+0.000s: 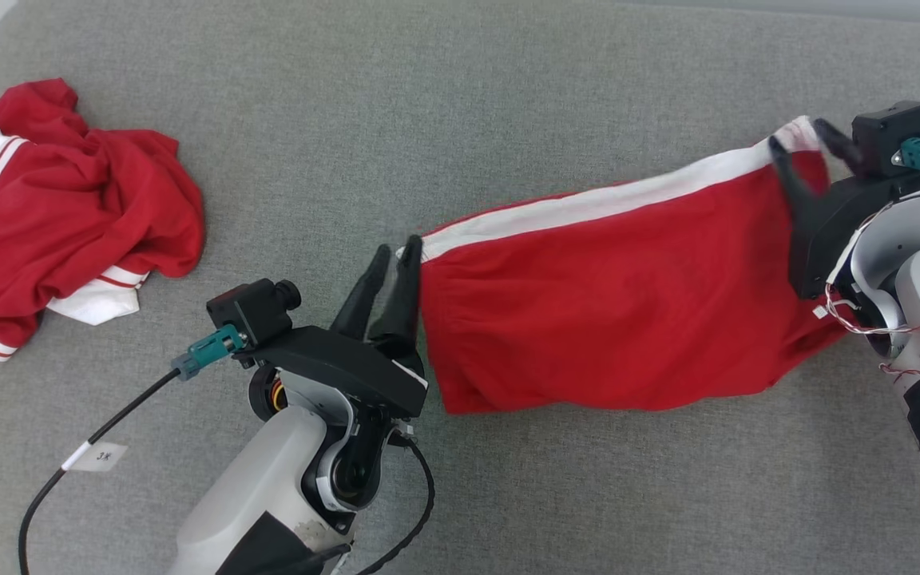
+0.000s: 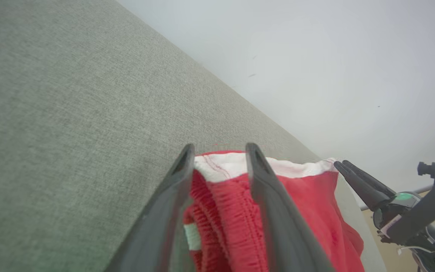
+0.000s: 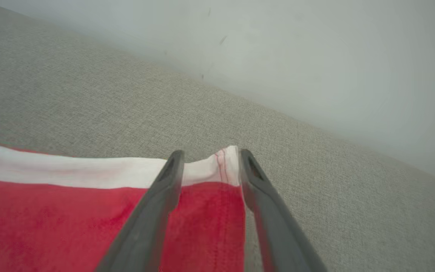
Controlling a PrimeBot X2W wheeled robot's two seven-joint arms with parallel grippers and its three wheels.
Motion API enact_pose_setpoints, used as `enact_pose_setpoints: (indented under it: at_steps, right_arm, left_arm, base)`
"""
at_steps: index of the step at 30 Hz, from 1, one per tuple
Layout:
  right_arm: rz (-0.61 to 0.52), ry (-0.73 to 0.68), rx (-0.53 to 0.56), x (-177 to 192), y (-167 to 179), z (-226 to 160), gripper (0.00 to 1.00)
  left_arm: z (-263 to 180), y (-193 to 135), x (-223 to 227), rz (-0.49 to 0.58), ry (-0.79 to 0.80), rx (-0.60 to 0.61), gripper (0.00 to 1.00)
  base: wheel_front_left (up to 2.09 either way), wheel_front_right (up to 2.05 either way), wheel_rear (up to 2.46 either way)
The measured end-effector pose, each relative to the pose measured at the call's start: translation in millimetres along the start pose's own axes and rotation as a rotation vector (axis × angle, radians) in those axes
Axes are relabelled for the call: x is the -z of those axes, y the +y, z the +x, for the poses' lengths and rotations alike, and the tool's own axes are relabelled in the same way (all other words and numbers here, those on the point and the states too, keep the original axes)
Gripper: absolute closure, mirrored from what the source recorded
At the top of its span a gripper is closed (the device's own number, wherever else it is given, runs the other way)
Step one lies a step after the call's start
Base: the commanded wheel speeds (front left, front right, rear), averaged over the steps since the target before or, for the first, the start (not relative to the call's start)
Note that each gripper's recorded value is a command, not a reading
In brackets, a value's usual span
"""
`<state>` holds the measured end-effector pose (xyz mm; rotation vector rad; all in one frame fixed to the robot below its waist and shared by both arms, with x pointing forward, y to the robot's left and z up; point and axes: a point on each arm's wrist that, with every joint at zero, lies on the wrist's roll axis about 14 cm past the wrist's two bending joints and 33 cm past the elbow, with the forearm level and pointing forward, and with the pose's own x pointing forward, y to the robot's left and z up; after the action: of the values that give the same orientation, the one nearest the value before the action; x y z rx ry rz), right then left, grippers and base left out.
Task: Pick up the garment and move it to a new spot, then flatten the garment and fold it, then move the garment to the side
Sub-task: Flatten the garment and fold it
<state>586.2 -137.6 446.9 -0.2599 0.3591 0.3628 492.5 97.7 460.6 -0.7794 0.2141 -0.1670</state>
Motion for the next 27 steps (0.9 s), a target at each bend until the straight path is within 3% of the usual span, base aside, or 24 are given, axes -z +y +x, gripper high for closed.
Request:
enact_pose_setpoints:
  at_steps: [9, 21, 27]
  right_arm:
    - [0.061, 0.011, 0.017, -4, -8, -18, 0.0]
    - [0.177, 0.106, 0.067, 18, -26, -62, 0.0]
    - [0.227, 0.136, 0.075, 28, -26, -60, 0.0]
  left_arm:
    - [-13, -1, -20, 0.101, -0.059, 0.013, 0.0]
    - [-74, 21, -67, 0.408, -0.239, -0.085, 0.0]
    - [-104, 38, -81, 0.49, -0.297, -0.163, 0.0]
  base:
    - [0.0, 0.0, 0.0]
    - [0.0, 0.0, 0.0]
    - [0.0, 0.0, 0.0]
